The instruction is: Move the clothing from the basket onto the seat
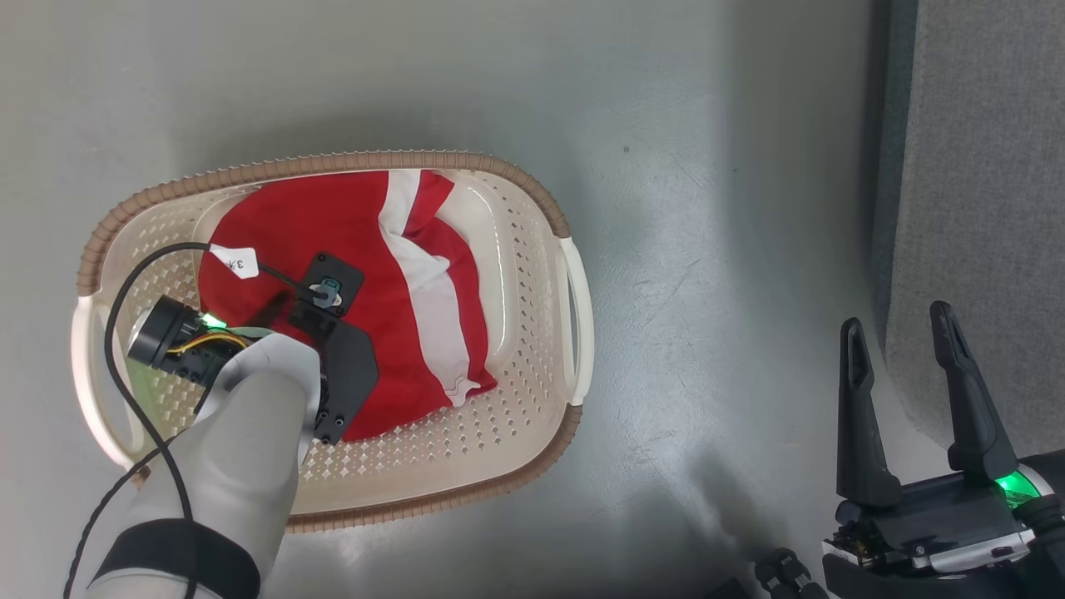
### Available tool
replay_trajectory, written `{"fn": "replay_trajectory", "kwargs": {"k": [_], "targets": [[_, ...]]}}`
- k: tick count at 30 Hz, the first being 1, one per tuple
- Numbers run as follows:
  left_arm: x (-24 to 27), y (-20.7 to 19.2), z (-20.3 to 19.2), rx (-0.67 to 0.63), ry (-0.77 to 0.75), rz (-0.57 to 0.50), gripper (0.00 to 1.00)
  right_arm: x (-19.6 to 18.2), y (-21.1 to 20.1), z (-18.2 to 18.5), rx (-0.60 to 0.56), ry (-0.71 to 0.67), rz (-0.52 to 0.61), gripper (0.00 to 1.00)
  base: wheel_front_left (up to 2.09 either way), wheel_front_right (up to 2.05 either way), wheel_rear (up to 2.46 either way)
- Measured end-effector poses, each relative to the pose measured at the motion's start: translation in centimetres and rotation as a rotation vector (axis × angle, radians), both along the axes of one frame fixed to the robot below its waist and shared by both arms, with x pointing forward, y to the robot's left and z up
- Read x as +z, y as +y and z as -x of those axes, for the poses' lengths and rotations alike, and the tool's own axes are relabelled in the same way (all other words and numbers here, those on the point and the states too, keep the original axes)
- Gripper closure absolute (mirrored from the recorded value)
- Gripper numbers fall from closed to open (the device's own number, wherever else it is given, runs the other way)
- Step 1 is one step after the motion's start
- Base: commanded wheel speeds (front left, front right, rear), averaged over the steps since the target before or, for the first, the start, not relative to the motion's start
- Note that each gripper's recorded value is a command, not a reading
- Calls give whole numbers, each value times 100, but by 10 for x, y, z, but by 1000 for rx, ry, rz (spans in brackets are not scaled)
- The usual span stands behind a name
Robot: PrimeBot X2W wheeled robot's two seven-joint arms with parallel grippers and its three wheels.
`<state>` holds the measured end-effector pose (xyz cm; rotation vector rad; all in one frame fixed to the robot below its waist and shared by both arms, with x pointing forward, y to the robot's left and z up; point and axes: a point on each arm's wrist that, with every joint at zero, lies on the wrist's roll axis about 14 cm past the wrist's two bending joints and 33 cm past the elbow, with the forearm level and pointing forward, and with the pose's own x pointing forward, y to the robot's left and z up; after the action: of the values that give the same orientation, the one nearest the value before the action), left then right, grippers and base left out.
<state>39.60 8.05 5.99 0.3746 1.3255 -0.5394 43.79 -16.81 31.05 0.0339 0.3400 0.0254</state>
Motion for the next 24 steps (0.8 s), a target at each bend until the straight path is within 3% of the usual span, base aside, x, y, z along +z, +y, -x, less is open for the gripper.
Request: {"fn": "replay_trajectory", "kwargs": {"k": [2, 3, 4, 24], "targets": [[0, 0, 1, -1, 7, 5, 60, 1, 0, -1, 1, -4, -1, 0, 0, 0, 0], [0, -1, 2, 0, 11, 11, 92, 2, 0, -1, 1, -7, -1, 0, 0, 0, 0], [0, 0, 2, 1, 12, 11, 100, 3, 1, -2, 3, -10, 1, 0, 0, 0, 0], [12, -6, -7, -5, -19, 55, 100, 15, 6, -18, 23, -74, -9, 0, 0, 0, 0]]}}
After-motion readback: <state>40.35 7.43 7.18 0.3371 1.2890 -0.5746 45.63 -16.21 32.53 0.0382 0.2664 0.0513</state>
